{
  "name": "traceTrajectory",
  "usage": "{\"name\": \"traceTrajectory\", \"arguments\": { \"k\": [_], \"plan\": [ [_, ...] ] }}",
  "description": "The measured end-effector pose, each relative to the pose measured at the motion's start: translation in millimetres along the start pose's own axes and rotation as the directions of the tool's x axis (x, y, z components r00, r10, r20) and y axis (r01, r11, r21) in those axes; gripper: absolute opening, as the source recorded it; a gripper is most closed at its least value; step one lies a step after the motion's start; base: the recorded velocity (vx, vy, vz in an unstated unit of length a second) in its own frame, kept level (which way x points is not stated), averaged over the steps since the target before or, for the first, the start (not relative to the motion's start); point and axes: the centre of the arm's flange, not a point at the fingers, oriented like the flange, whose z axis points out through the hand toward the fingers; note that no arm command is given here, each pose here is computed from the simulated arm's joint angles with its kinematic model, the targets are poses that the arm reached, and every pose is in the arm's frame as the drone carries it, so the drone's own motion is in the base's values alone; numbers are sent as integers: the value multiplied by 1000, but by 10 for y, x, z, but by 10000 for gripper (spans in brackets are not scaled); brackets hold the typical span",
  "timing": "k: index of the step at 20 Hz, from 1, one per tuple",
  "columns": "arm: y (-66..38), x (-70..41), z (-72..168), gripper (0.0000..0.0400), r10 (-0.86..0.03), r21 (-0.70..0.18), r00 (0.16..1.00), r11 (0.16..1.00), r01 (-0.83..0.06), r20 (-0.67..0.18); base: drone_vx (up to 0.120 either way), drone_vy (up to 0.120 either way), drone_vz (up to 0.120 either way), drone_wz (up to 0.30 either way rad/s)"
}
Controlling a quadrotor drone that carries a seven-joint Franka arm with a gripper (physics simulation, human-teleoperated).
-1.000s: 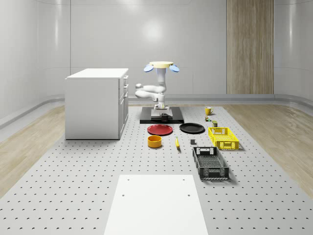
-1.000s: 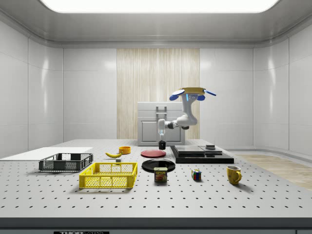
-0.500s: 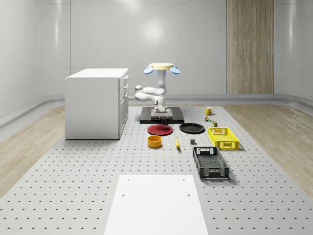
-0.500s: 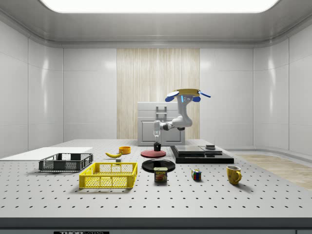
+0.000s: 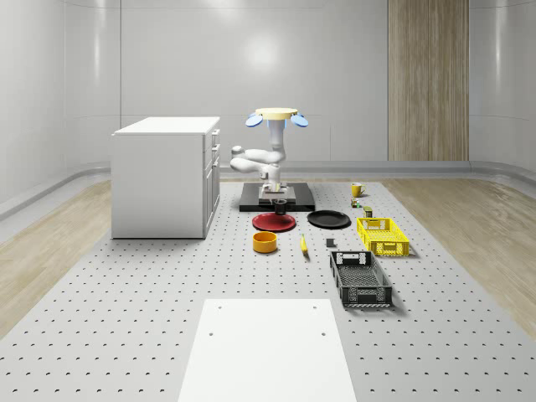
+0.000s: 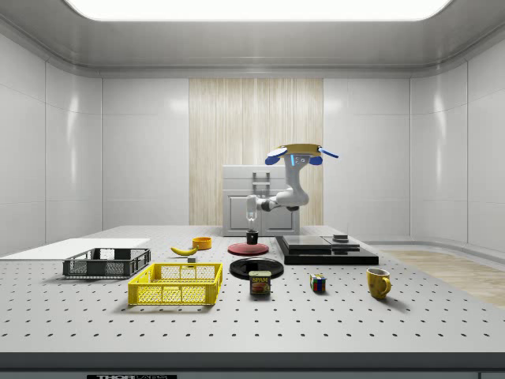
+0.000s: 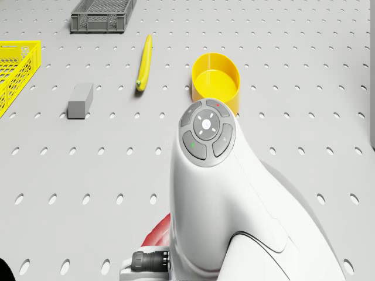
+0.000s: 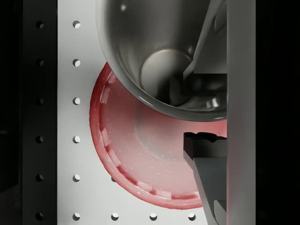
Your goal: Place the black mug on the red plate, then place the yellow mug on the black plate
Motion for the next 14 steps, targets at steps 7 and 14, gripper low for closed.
{"name": "traceTrajectory", "arguments": {
  "k": [7, 14],
  "plan": [
    [155, 155, 144, 110, 0, 0, 1000, 1000, 0, 0, 0, 0, 0, 0],
    [200, 200, 416, 174, 0, 0, 1000, 1000, 0, 0, 0, 0, 0, 0]
  ]
}}
